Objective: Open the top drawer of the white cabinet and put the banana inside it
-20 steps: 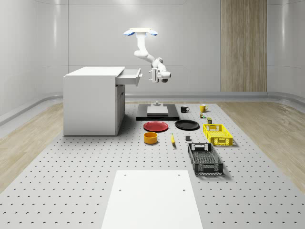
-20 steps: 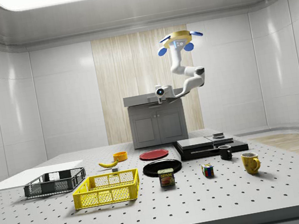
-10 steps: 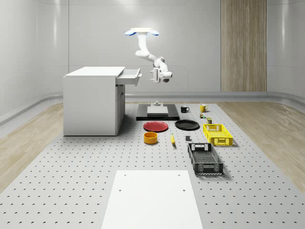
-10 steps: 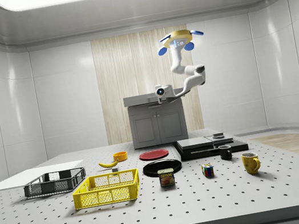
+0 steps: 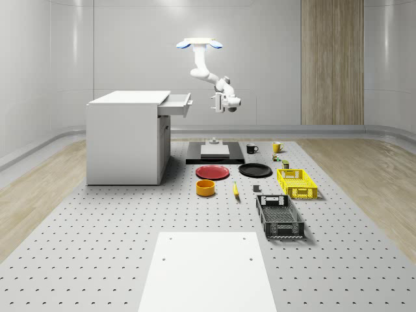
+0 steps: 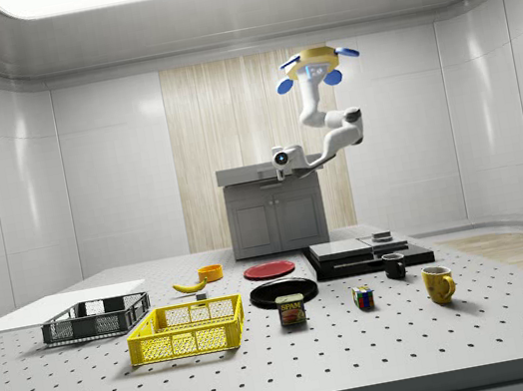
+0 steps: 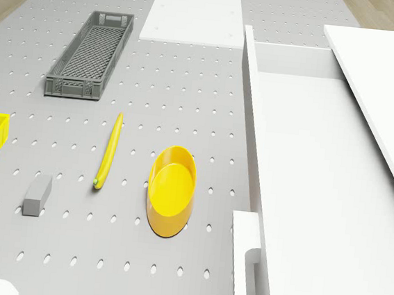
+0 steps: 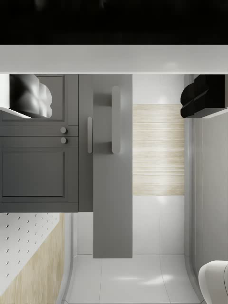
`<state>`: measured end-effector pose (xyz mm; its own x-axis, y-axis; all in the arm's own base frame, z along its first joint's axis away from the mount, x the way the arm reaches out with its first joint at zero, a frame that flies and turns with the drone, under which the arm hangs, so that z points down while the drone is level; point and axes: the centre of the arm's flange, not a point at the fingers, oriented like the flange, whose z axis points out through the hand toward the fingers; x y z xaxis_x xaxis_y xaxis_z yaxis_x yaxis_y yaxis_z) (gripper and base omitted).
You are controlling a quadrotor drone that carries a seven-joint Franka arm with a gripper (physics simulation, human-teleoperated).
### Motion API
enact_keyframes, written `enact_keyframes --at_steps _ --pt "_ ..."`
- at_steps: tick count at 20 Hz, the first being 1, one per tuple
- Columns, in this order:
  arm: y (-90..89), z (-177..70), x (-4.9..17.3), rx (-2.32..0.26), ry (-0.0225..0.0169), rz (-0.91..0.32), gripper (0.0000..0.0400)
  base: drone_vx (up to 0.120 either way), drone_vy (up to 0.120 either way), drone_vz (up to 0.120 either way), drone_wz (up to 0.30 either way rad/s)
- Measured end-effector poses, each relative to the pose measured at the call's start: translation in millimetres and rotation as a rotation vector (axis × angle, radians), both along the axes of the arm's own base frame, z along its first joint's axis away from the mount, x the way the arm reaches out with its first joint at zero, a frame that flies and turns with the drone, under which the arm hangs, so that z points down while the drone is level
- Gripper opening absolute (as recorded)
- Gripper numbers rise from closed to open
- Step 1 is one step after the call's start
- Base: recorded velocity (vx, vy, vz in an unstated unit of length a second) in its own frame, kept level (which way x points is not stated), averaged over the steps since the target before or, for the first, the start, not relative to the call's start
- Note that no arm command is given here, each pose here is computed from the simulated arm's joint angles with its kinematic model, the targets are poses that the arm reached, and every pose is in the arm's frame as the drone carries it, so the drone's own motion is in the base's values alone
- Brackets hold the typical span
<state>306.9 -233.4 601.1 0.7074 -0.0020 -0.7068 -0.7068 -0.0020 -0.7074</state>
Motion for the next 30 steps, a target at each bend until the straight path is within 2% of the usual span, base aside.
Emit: enact_keyframes --at_steps 17,18,19,22,24,27,30 --pt "0.0 0.0 0.0 0.0 0.0001 0.0 0.04 0.0 0.0 0.0 0.0" --pt "-5.5 -3.4 0.3 0.053 0.0009 0.002 0.04 0.0 0.0 0.0 0.0" --pt "-7.1 -17.4 1.9 0.209 0.0012 0.008 0.04 0.0 0.0 0.0 0.0" --pt "17.2 -60.7 1.2 0.683 -0.0036 0.008 0.04 0.0 0.0 0.0 0.0" --pt "36.6 -78.4 0.9 0.93 -0.005 0.007 0.04 0.0 -0.1 0.0 0.0" --pt "60.6 -91.8 0.6 1.189 -0.0048 0.006 0.04 0.067 -0.107 0.0 0.0" --pt "76.5 -97.1 0.3 1.348 -0.0035 0.005 0.04 0.107 0.0 0.0 0.0"
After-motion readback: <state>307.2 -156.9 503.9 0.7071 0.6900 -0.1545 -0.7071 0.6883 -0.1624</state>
